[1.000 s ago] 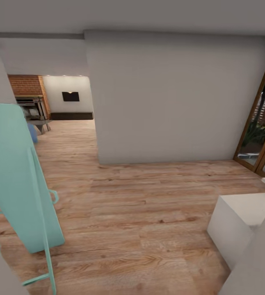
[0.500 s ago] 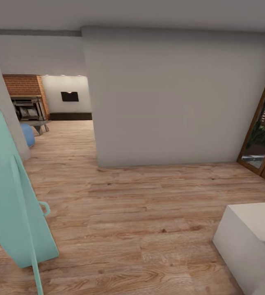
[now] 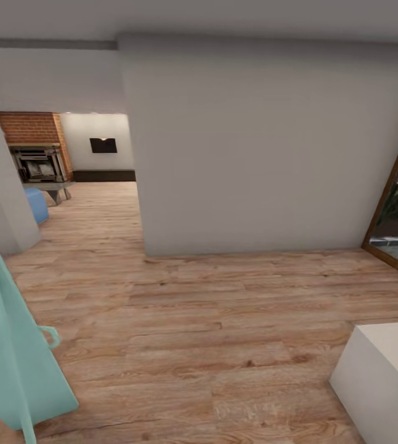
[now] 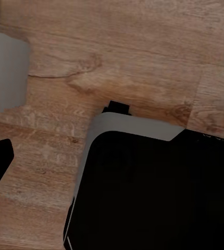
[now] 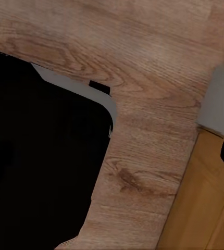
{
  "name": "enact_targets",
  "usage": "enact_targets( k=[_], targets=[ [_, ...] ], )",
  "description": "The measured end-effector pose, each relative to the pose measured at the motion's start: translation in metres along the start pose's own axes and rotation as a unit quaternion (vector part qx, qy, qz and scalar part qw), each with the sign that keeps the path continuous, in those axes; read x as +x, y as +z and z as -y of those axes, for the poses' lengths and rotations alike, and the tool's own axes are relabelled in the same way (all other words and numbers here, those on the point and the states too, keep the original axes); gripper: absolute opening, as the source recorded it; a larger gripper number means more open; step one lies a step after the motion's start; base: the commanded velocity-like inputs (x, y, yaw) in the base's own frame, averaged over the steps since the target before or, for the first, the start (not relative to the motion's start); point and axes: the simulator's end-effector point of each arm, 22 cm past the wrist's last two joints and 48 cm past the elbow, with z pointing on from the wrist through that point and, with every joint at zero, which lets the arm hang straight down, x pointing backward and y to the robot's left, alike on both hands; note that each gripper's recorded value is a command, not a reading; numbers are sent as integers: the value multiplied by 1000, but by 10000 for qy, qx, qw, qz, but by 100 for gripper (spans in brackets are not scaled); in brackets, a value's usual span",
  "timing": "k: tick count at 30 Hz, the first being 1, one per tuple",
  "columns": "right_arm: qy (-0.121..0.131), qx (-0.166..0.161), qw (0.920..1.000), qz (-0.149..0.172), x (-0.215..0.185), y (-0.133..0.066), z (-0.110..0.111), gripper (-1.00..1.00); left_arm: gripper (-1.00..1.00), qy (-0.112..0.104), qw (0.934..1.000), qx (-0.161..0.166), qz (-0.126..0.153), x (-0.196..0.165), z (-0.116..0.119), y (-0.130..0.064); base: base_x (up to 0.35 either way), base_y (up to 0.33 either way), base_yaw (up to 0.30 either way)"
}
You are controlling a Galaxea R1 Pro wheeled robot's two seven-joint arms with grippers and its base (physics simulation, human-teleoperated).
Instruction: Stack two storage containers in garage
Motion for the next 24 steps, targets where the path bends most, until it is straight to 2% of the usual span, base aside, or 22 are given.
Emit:
enact_targets(
  k=[24],
  targets=[
    [-9, -1, 10000, 1, 0, 0, 0, 100, 100, 0, 10000, 0, 0, 0, 0, 0, 321, 0, 0]
  ],
)
